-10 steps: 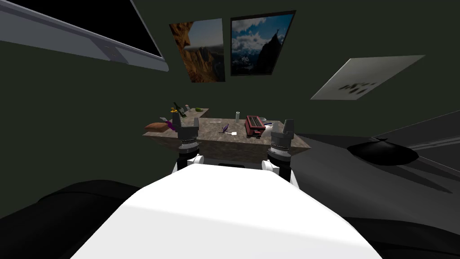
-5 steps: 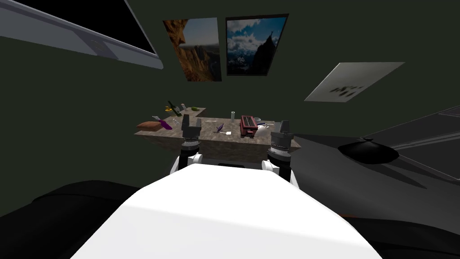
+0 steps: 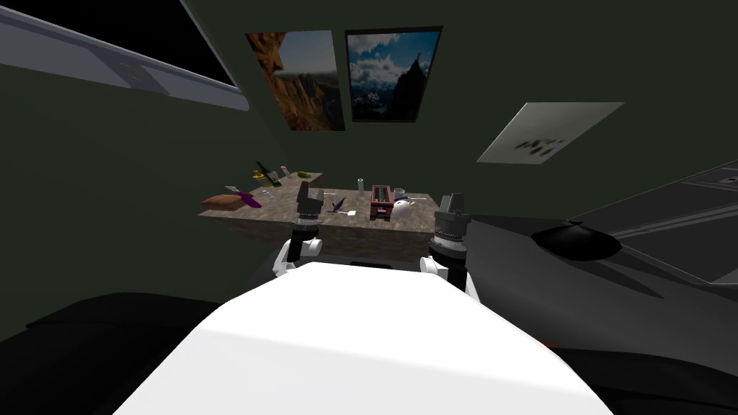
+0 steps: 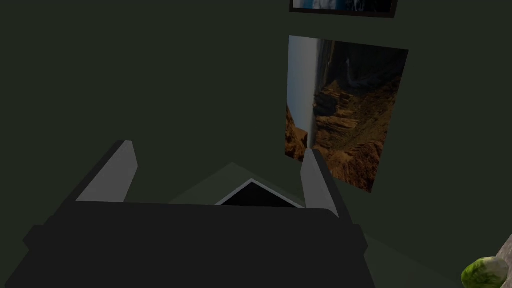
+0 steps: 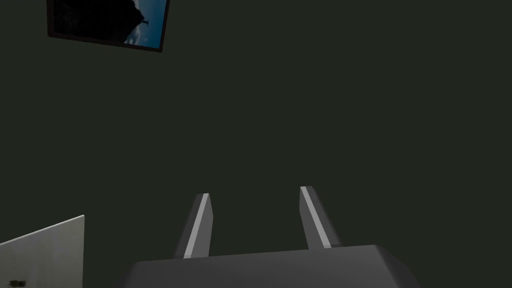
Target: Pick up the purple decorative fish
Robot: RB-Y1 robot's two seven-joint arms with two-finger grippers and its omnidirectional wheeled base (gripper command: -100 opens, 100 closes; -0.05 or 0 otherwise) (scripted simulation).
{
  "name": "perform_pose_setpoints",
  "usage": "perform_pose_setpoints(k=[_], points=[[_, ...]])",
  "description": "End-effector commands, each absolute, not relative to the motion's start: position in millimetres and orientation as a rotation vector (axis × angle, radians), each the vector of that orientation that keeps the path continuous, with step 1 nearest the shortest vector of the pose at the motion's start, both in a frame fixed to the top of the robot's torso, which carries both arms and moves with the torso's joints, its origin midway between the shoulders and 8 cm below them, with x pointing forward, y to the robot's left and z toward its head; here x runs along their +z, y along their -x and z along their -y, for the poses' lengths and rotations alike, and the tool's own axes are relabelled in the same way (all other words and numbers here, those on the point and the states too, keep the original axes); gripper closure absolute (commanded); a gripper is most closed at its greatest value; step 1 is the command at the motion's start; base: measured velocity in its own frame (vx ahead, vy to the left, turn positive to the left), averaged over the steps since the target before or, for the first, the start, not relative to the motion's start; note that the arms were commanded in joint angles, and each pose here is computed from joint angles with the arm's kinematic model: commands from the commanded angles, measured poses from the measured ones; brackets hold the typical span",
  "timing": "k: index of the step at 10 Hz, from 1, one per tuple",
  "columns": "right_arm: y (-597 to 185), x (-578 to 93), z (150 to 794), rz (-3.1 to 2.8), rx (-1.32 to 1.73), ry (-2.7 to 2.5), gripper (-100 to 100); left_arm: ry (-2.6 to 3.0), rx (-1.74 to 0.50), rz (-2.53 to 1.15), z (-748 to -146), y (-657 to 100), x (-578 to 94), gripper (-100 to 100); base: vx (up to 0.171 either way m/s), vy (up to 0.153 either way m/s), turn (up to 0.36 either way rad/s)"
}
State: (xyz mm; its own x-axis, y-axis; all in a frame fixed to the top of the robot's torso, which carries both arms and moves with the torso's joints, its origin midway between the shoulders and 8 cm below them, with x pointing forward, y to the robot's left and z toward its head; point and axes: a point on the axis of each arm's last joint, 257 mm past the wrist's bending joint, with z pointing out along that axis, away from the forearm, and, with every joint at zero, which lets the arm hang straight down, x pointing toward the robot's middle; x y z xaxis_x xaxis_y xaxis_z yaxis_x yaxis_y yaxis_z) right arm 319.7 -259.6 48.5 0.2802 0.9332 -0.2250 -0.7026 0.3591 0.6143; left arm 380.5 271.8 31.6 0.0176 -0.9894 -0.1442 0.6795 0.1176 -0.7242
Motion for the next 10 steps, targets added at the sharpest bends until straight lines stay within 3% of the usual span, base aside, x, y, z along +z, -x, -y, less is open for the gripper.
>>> perform_pose_setpoints(k=[1, 5, 10], points=[[-320, 48, 260, -0.615, 1.145, -0.44, 0, 0.556, -1.391, -0.748, -279, -390, 25, -100, 0.001, -0.189, 0.001], [-320, 48, 260, -0.615, 1.145, -0.44, 0, 0.674, -1.365, -0.769, -323, -439, 8, -100, -0.012, -0.246, -0.001], [-320, 48, 260, -0.615, 1.144, -0.439, 0, 0.82, -1.338, -0.767, -366, -478, -13, -100, 0.024, -0.175, 0.009]])
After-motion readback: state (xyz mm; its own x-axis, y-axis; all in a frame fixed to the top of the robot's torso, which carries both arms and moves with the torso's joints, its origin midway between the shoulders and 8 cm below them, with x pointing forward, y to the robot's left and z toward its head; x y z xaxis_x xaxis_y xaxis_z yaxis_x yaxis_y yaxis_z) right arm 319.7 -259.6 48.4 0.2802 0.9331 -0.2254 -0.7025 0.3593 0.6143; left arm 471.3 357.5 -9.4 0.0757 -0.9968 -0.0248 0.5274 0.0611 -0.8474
